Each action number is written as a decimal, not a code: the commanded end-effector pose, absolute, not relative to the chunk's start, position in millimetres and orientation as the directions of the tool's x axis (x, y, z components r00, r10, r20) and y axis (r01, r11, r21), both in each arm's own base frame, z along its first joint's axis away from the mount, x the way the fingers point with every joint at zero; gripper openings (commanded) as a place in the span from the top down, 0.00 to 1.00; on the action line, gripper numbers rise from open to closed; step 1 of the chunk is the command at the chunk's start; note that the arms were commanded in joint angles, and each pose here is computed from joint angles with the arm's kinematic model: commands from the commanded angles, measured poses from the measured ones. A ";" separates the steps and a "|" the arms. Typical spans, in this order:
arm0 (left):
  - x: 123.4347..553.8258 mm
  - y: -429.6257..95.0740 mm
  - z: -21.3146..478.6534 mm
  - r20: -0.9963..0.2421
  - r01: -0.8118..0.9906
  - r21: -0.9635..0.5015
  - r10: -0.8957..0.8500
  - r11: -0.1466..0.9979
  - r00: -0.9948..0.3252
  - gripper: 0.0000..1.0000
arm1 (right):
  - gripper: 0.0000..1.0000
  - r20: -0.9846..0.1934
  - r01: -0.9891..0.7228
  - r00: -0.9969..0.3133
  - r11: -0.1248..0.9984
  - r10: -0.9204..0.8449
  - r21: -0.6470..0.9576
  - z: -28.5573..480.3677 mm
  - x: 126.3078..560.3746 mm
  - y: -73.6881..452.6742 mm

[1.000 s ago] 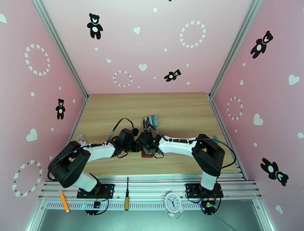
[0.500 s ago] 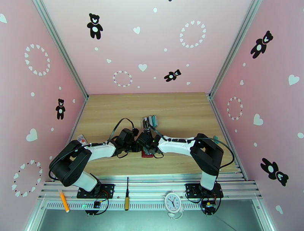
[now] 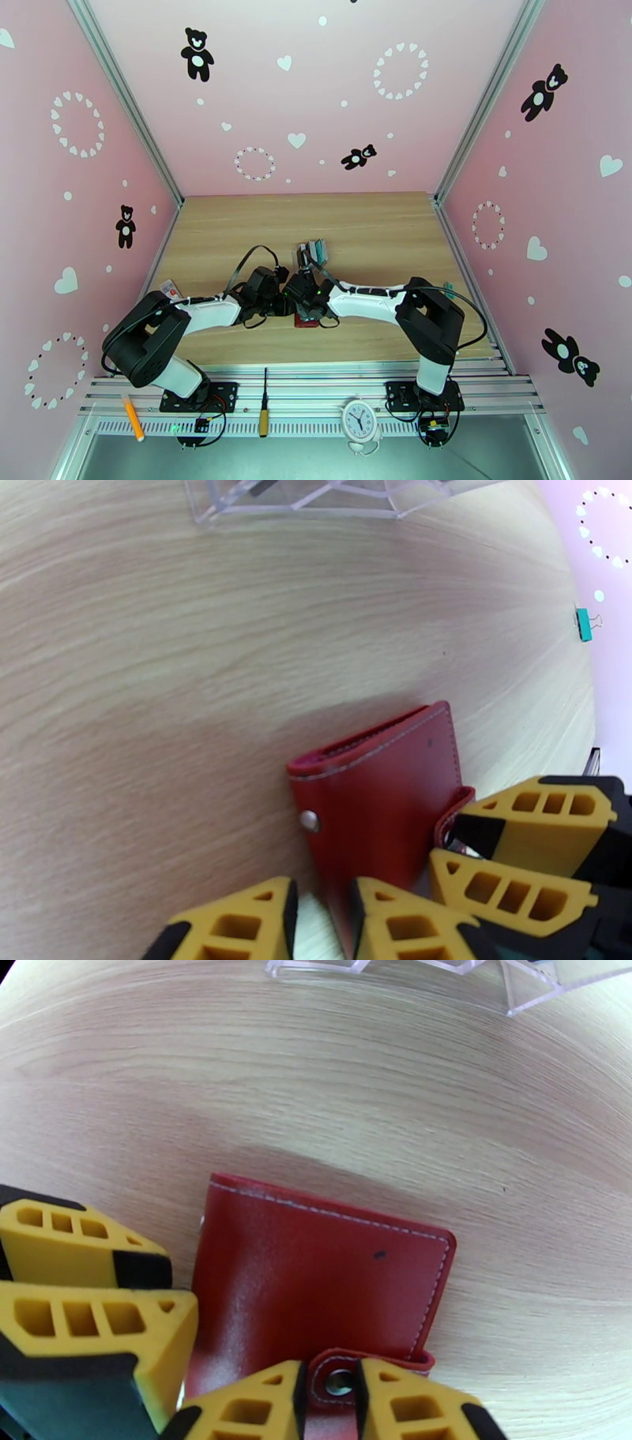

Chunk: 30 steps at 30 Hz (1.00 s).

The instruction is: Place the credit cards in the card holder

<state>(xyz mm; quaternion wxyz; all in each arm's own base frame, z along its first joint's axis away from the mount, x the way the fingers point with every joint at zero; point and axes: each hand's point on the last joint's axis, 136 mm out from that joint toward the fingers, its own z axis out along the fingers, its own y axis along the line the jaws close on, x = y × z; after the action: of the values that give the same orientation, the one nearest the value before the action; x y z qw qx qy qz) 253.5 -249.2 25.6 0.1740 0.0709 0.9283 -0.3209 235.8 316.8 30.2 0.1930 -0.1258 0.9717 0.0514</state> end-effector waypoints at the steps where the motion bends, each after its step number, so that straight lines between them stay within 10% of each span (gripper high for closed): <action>1: 256.5 -255.4 28.7 -0.371 0.252 -0.576 0.026 0.777 -0.928 0.73 | 0.80 -0.379 -0.270 -0.896 0.962 -0.232 0.049 29.7 237.4 321.0; 30: 256.2 -260.5 22.9 -0.341 0.243 -0.590 0.035 0.770 -0.940 0.65 | 1.00 -0.398 -0.300 -0.887 0.947 -0.234 0.112 40.2 236.3 328.1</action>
<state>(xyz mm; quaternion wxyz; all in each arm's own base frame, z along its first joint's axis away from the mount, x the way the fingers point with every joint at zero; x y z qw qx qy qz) 256.0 -253.1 23.3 0.1677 0.0716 0.9286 -0.3233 235.1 322.0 32.2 0.1893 -0.1383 0.9702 0.0617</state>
